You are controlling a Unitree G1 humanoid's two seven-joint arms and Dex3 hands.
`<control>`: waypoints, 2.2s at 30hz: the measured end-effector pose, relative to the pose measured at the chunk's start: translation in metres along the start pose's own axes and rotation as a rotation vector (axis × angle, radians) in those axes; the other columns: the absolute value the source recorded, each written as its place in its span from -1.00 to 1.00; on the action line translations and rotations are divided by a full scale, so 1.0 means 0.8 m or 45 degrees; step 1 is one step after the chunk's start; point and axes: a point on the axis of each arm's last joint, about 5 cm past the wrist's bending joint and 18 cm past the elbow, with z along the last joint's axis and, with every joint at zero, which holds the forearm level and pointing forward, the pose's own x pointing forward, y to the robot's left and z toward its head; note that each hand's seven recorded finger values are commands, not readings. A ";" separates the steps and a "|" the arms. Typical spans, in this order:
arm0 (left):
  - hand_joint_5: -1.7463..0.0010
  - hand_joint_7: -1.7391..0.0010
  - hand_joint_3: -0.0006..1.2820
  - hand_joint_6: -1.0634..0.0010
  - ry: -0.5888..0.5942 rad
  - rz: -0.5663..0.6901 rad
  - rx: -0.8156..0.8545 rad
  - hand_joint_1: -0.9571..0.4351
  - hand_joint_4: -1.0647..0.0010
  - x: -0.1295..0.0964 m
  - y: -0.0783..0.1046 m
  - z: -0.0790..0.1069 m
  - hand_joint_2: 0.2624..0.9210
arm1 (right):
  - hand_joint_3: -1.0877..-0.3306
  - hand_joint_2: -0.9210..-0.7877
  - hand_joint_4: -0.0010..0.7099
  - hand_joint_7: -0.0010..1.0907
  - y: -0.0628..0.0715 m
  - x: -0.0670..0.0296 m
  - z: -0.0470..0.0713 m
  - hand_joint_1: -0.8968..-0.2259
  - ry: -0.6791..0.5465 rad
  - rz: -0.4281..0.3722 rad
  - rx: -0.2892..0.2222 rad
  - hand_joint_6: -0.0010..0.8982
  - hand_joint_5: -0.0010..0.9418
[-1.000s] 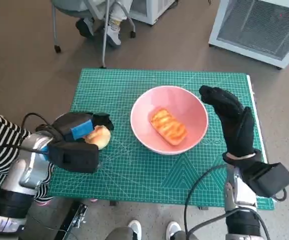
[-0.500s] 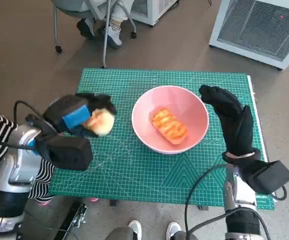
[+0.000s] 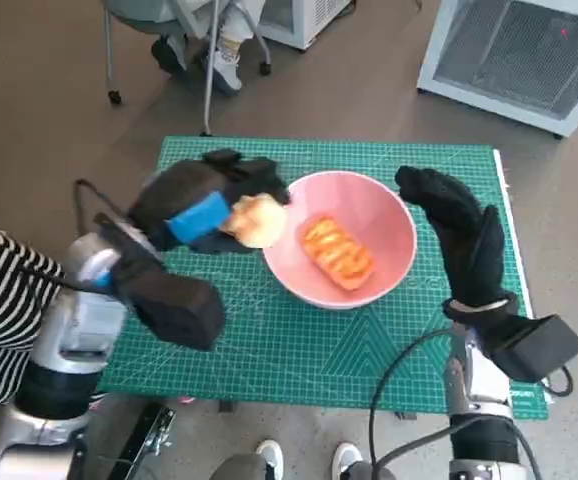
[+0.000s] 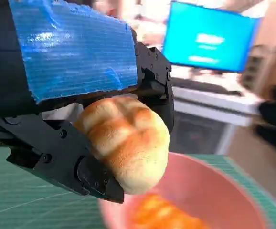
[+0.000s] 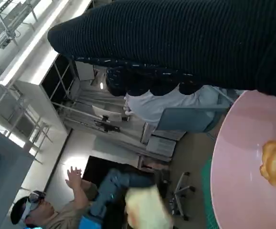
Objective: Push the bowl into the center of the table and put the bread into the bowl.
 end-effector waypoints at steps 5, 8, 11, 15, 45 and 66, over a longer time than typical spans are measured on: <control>-0.48 -0.61 -0.65 0.26 -0.076 -0.004 -0.019 0.38 -0.05 0.024 -0.010 0.006 1.00 | -0.35 -1.00 -0.68 -0.11 0.000 0.000 0.000 -0.24 -0.003 0.003 0.001 -1.00 -0.99; 0.14 0.01 -0.77 0.20 -0.083 -0.020 -0.041 0.40 -0.03 0.036 -0.017 0.006 0.86 | -0.34 -1.00 -0.67 -0.10 0.000 0.000 0.001 -0.24 -0.011 0.001 0.000 -1.00 -0.99; 0.69 0.55 -0.92 0.10 -0.075 -0.060 -0.050 0.32 -0.01 0.045 -0.026 0.005 0.83 | -0.33 -1.00 -0.66 -0.09 -0.001 -0.001 0.002 -0.25 -0.018 -0.001 -0.003 -1.00 -0.99; 0.93 0.87 -0.98 0.22 -0.053 -0.142 -0.008 0.11 0.26 0.049 -0.038 0.003 0.75 | -0.31 -1.00 -0.65 -0.08 -0.002 -0.003 0.003 -0.27 -0.020 -0.008 -0.007 -1.00 -0.99; 1.00 1.00 -0.97 0.81 0.027 -0.369 -0.571 -0.48 1.00 0.054 -0.047 -0.051 0.84 | -0.20 -1.00 -0.59 -0.01 -0.012 -0.012 0.007 -0.32 -0.057 -0.082 -0.023 -0.97 -0.98; 0.94 0.89 -0.58 0.53 -0.431 0.245 -1.335 -0.51 0.72 0.034 -0.082 -0.058 1.00 | -0.07 -1.00 -0.50 -0.13 -0.016 0.003 0.024 -0.35 -0.134 -0.062 -0.049 -0.85 -0.98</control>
